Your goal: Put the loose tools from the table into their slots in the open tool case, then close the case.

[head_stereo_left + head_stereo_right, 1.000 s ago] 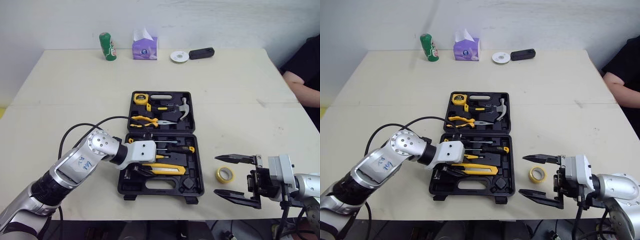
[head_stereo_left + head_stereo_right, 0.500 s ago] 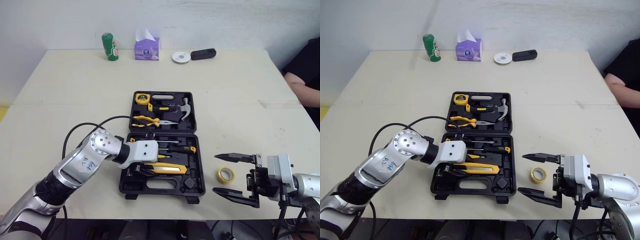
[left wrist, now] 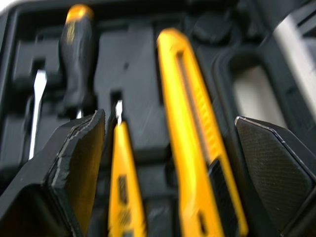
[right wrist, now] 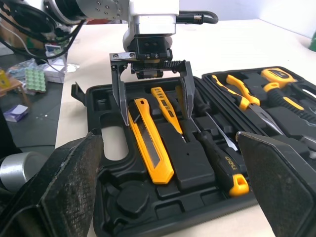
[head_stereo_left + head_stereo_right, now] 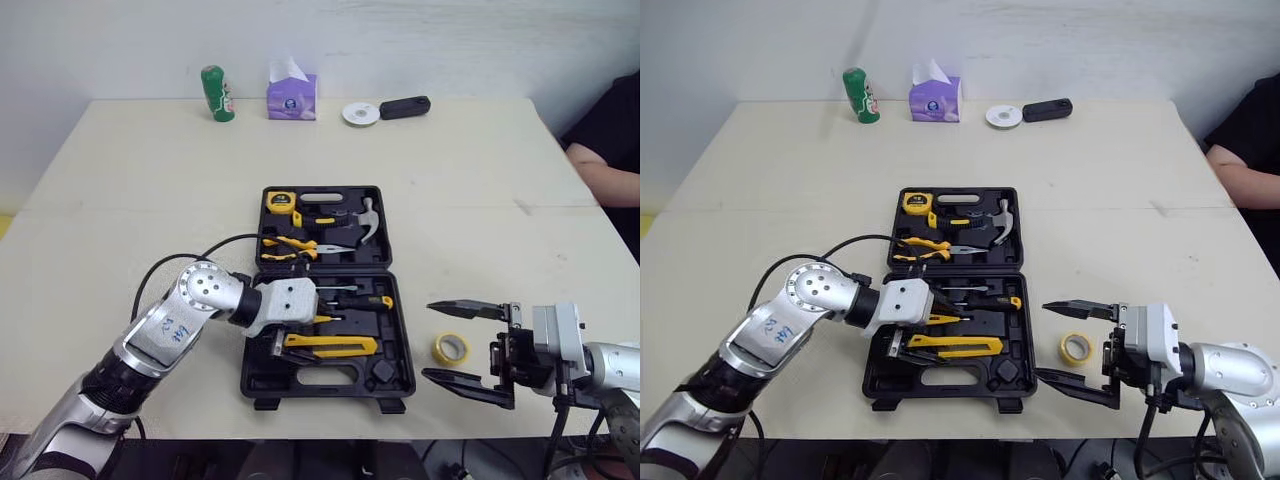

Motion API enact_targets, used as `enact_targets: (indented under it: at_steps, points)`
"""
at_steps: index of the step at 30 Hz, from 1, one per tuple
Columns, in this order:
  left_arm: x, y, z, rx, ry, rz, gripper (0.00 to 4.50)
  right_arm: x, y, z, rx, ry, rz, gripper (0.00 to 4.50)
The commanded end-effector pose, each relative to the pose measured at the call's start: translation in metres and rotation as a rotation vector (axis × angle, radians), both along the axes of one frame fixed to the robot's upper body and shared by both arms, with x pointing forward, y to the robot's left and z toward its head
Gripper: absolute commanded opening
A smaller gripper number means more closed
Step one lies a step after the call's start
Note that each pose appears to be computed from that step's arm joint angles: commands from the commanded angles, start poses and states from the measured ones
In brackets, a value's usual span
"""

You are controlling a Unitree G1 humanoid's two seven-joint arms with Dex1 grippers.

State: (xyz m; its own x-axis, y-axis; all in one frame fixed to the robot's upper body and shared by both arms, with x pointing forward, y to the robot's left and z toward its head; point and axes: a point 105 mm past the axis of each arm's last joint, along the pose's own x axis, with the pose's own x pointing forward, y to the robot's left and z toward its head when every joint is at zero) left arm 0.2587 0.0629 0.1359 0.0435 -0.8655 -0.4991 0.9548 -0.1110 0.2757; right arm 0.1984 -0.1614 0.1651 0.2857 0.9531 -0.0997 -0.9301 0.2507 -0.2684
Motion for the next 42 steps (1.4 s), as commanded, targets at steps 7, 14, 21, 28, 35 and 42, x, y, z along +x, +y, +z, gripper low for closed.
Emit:
enact_targets:
  at_steps: [7,14,21,28,35,42]
  points:
    - [0.0,0.005,0.041,-0.33,-0.052,-0.057,4.46,0.002,-0.002,0.0,0.0,-0.021,0.006,4.5]
    - [-0.001,0.02,0.018,-0.34,-0.028,-0.054,1.75,0.004,-0.007,-0.003,-0.007,-0.035,-0.021,4.5]
    - [-0.004,0.02,-0.014,-0.276,-0.023,-0.066,0.04,0.002,-0.006,-0.004,0.004,-0.026,-0.032,4.5]
    - [0.003,0.01,-0.026,-0.257,-0.009,-0.019,0.04,0.002,-0.006,-0.005,0.003,-0.022,-0.035,4.5]
    - [0.004,0.013,-0.037,-0.179,-0.01,-0.019,0.04,0.003,-0.008,-0.006,0.001,-0.02,-0.041,4.5]
    - [0.002,0.019,-0.057,-0.028,-0.006,-0.048,0.04,0.006,-0.007,-0.007,-0.001,-0.024,-0.041,4.5]
